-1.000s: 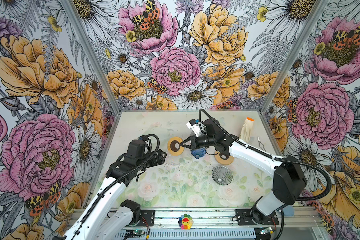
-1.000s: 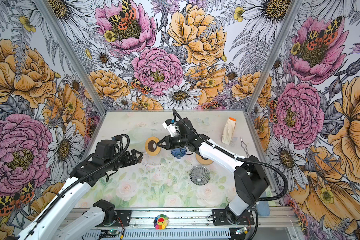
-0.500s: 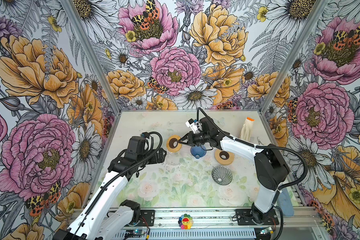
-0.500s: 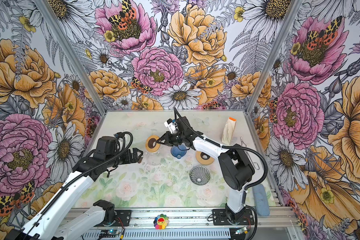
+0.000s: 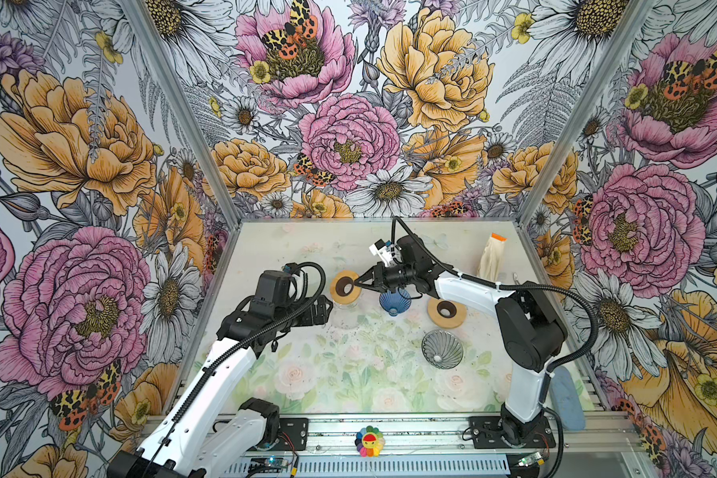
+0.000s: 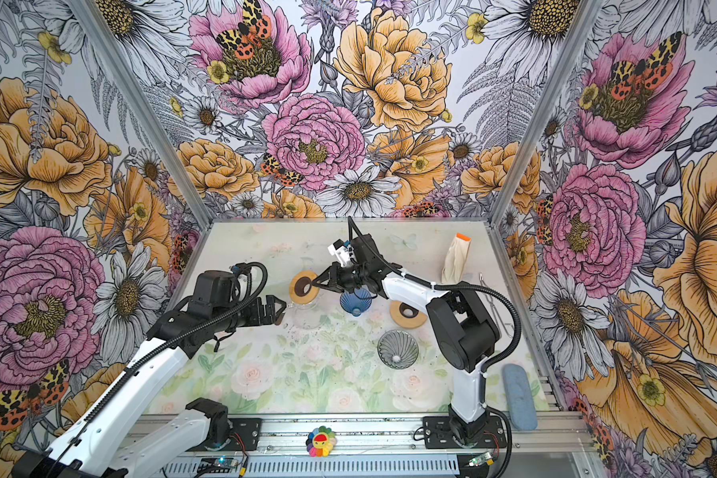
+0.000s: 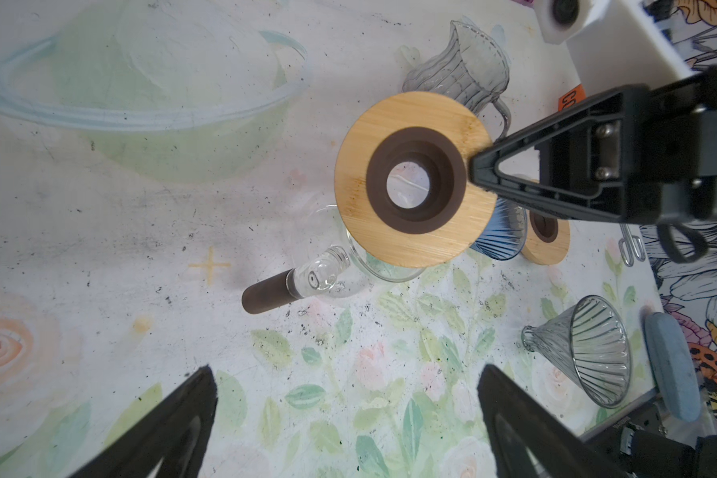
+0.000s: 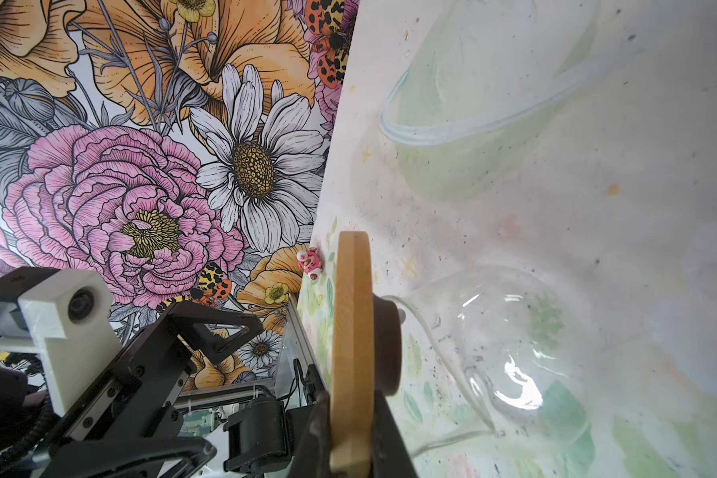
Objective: Place the coffee filter in the dripper
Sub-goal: 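Lift the bamboo ring with the right gripper and carry it over the blue dripper, then lower the bamboo ring onto the glass server's mouth and open the right gripper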
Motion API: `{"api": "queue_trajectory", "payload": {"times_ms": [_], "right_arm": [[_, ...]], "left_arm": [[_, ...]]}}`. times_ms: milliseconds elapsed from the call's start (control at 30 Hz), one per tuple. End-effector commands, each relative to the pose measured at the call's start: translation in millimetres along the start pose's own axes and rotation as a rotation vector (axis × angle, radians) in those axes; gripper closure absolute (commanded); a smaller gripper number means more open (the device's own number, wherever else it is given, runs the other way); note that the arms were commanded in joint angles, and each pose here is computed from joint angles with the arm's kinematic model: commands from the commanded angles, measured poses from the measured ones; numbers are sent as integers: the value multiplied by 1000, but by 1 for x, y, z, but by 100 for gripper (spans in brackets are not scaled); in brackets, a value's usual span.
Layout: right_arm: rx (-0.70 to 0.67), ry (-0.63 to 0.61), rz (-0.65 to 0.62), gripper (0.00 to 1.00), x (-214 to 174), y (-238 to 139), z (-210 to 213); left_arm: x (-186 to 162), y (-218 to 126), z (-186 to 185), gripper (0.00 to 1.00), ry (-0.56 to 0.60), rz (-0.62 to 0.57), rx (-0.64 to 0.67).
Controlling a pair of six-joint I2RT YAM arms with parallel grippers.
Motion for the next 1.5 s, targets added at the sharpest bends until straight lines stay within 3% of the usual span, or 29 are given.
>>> {"api": "queue_trajectory", "payload": {"times_ms": [0,300,867,1100,1467], "right_arm": [[26,-5,0,98,2,-1,-3],[44,17,15,87,0,2,-10],[74,45,36,85,-6,2,-13],[78,46,20,76,-7,-2,-11],[55,61,-15,74,-6,-10,-18]], "left_arm": [[7,-2,0,1,8,-33,-5],[5,3,1,1,-2,-16,-10],[-2,8,3,1,-12,0,-12],[-1,8,4,1,-13,-3,-4],[0,8,2,1,-15,-4,-15]]}}
Point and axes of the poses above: each gripper's point midway between its finger pads, its own y axis out along the fingers, its own z axis along the line the jaws close on, x = y × z, the point moved 8 cm from there along -y, back along the fingers, and after that the axes turned 6 degrees about y, right-handed, at the moved point
